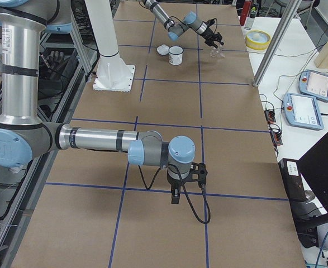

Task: Remove funnel from cup
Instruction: 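Carry the funnel farther from the robot and set it on the table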

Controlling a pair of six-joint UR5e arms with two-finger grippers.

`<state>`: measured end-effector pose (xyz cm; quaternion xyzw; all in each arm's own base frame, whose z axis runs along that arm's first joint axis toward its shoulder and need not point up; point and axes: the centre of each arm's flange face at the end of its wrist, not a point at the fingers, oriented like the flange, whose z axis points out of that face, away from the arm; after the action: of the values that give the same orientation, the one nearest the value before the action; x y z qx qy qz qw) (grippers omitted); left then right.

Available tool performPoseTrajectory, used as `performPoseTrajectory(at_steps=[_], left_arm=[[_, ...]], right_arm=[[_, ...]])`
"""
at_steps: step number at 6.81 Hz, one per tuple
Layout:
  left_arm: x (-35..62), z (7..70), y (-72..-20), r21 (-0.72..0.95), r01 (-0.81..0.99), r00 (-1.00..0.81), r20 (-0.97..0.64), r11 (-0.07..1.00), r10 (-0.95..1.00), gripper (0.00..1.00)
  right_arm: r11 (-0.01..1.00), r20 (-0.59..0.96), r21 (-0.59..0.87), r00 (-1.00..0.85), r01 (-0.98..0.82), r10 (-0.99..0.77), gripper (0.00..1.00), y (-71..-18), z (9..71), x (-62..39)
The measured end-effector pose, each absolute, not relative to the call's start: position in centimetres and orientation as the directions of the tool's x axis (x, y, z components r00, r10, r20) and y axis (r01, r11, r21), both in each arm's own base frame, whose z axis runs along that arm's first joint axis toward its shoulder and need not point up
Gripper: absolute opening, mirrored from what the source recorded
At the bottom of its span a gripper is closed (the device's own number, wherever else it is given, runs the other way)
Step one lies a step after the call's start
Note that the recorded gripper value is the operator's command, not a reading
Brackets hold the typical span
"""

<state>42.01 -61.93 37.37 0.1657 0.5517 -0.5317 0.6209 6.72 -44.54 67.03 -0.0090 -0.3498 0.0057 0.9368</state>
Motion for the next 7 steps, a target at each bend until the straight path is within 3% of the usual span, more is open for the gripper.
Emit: performPoseTrajectory(at_steps=[2,4,5,7], left_arm=[[38.2,33.4,-59.6,-0.267,0.773,0.023,-0.895,0.576,-0.446,1.00],[33.5,25.2,-55.1,-0.162,0.665,0.240,-0.878,0.729,-0.414,1.00],[30.9,22.1,-51.7,-0.120,0.584,0.349,-0.856,0.803,-0.382,1.00],[24.8,23.0,-42.4,-0.069,0.387,0.491,-0.829,0.919,-0.269,1.00]], right_arm=[[1.000,0.655,-0.020,0.755,-0.004,0.017,1.00,-44.5,67.0,6.7],[1.000,0.655,-0.020,0.755,-0.004,0.017,1.00,-44.5,67.0,6.7],[1.000,0.655,-0.020,0.755,-0.004,0.017,1.00,-44.5,67.0,6.7],[1.000,0.655,-0.021,0.755,-0.004,0.017,1.00,-44.5,67.1,6.7]])
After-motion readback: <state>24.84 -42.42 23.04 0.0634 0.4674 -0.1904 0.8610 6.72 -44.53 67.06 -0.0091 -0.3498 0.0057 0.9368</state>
